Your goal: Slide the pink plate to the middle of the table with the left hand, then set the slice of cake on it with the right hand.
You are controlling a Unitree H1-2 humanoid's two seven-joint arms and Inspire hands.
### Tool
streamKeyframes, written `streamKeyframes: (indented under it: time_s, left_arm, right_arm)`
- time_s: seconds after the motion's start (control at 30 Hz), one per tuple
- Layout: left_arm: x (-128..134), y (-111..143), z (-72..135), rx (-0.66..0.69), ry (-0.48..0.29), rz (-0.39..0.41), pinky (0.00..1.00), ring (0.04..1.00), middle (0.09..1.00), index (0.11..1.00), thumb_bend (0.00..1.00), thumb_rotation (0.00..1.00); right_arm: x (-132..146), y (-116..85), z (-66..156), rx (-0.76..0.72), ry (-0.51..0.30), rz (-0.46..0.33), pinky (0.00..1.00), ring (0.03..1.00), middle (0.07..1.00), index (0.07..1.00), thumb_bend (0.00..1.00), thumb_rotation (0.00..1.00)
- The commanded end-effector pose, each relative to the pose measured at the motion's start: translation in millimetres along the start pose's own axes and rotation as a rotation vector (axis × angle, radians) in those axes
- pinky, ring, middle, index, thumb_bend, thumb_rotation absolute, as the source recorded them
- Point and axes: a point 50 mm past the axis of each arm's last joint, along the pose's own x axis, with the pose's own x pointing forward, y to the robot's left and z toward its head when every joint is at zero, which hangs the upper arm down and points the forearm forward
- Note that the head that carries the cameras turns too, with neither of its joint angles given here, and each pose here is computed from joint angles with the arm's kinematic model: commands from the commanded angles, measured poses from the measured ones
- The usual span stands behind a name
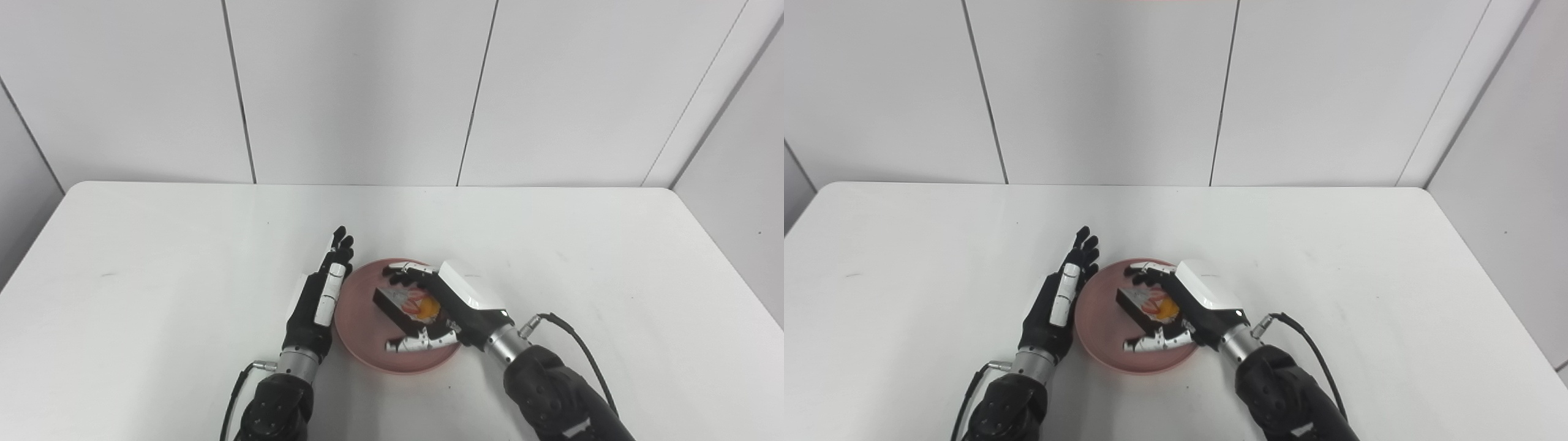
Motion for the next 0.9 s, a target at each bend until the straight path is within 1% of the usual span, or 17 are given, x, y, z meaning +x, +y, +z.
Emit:
streamKeyframes:
  time_s: [0.0, 0.13, 0.2, 0.33, 0.43, 0.5, 0.6, 0.7, 0.77, 0.87]
  left_arm:
    - [-10, 4, -11, 0.003, 0.025, 0.005, 1.00, 1.000, 1.000, 1.000, 0.76, 1.00]
    - [-12, 7, -9, -0.011, 0.027, 0.011, 1.00, 1.000, 1.000, 1.000, 0.76, 1.00]
    - [-12, 9, -9, -0.010, 0.027, 0.011, 1.00, 1.000, 1.000, 1.000, 0.77, 1.00]
    - [-13, 17, -8, -0.007, 0.014, 0.026, 1.00, 1.000, 1.000, 1.000, 0.76, 1.00]
    - [-14, 22, -7, -0.002, 0.004, 0.039, 1.00, 1.000, 1.000, 1.000, 0.75, 1.00]
    - [-15, 27, -7, -0.006, 0.005, 0.046, 1.00, 1.000, 1.000, 1.000, 0.75, 1.00]
    - [-18, 33, -7, -0.005, -0.002, 0.051, 1.00, 1.000, 1.000, 1.000, 0.75, 1.00]
    - [-19, 39, -5, -0.016, -0.008, 0.073, 1.00, 1.000, 1.000, 1.000, 0.73, 1.00]
    - [-20, 42, -6, -0.044, -0.018, 0.099, 1.00, 1.000, 1.000, 1.000, 0.72, 0.99]
    - [-20, 43, -7, -0.058, -0.024, 0.115, 1.00, 1.000, 1.000, 1.000, 0.69, 1.00]
  right_arm:
    - [2, -16, 12, 0.012, -0.098, -0.095, 0.98, 0.999, 1.000, 1.000, 0.69, 0.71]
    - [-4, -17, 10, 0.111, -0.101, -0.156, 1.00, 1.000, 1.000, 1.000, 0.72, 0.82]
    - [-8, -18, 7, 0.186, -0.096, -0.211, 1.00, 1.000, 1.000, 1.000, 0.77, 0.85]
    - [-16, -20, -1, 0.319, -0.098, -0.344, 1.00, 1.000, 1.000, 1.000, 0.73, 0.87]
    - [-19, -20, -7, 0.376, -0.070, -0.407, 1.00, 1.000, 1.000, 1.000, 0.70, 0.85]
    - [-21, -19, -14, 0.412, -0.022, -0.451, 1.00, 1.000, 1.000, 1.000, 0.70, 0.88]
    - [-24, -19, -20, 0.478, 0.028, -0.476, 1.00, 1.000, 1.000, 1.000, 0.67, 0.90]
    - [-22, -15, -24, 0.614, 0.071, -0.487, 1.00, 1.000, 1.000, 1.000, 0.70, 0.92]
    - [-20, -11, -26, 0.707, 0.066, -0.485, 1.00, 1.000, 1.000, 1.000, 0.68, 0.91]
    - [-19, -6, -25, 0.764, 0.069, -0.470, 1.00, 1.000, 1.000, 1.000, 0.65, 0.92]
